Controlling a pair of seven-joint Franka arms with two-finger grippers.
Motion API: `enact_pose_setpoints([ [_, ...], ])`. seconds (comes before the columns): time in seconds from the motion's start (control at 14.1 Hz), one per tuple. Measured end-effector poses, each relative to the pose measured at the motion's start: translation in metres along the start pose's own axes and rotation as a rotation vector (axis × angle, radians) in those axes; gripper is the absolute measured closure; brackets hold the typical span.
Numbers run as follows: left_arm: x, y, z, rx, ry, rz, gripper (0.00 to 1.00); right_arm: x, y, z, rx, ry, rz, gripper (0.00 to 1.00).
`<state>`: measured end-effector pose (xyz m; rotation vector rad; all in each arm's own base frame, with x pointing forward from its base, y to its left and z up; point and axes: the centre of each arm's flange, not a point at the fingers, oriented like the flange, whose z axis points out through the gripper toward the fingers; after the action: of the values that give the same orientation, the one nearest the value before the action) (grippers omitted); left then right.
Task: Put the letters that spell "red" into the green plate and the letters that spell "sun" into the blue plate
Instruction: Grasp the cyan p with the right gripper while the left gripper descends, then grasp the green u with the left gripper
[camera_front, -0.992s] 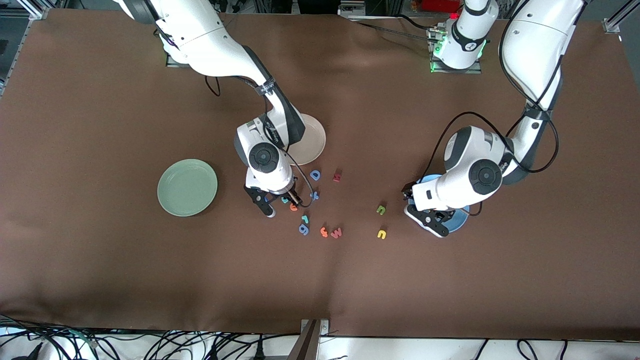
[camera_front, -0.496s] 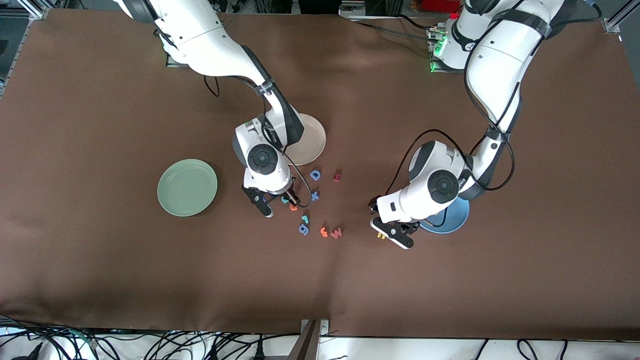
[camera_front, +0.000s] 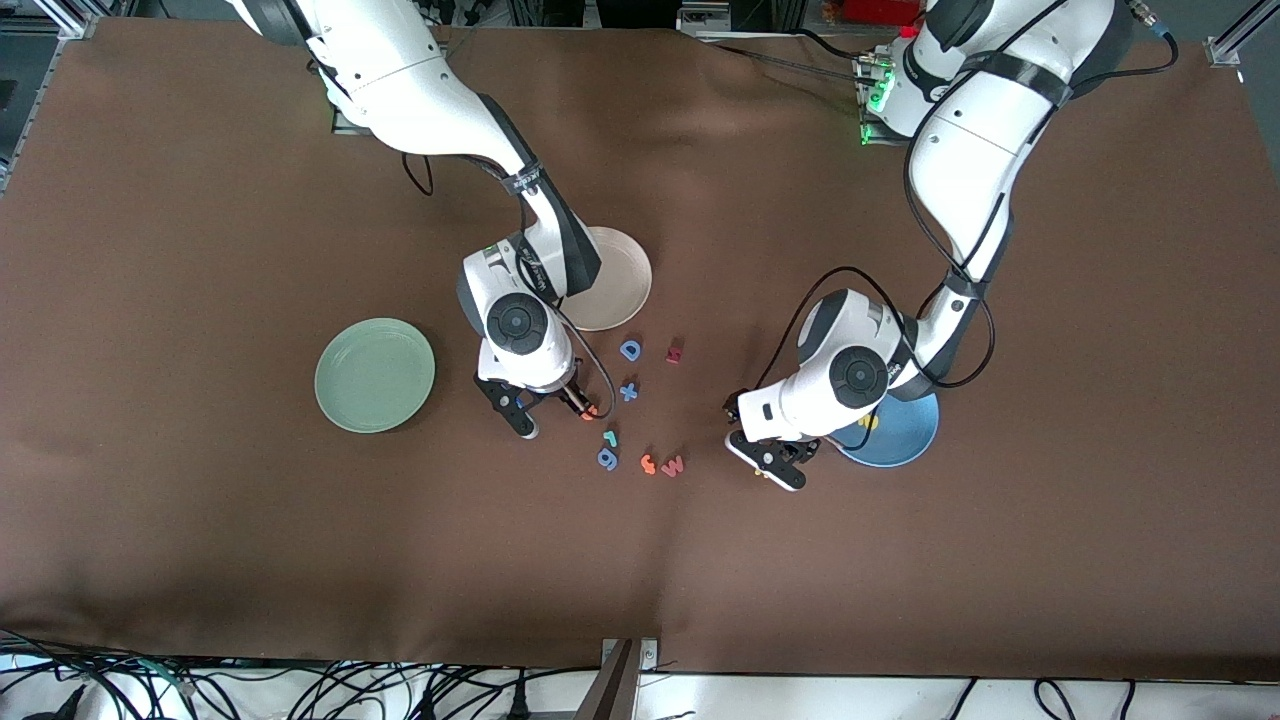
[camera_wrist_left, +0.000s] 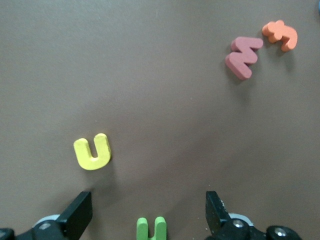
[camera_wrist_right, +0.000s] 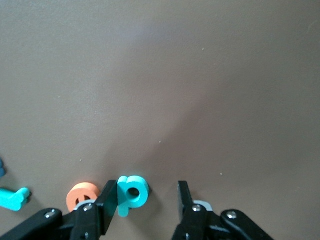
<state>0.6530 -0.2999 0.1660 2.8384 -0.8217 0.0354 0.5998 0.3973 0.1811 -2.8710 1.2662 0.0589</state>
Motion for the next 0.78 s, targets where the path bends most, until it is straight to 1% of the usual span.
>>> enact_pose_setpoints([
  [0.5, -0.023, 0.008, 0.000, 0.010, -0.050, 0.017, 0.00, 0.002, 0.001, 0.000, 0.000, 0.003, -0.021, 0.43],
  [0.64, -0.024, 0.010, 0.000, 0.023, -0.054, 0.034, 0.01, 0.000, 0.000, 0.000, 0.002, 0.003, -0.023, 0.44],
  [0.78, -0.024, 0.011, 0.000, 0.033, -0.056, 0.048, 0.05, -0.002, 0.000, 0.000, 0.003, 0.003, -0.026, 0.43],
])
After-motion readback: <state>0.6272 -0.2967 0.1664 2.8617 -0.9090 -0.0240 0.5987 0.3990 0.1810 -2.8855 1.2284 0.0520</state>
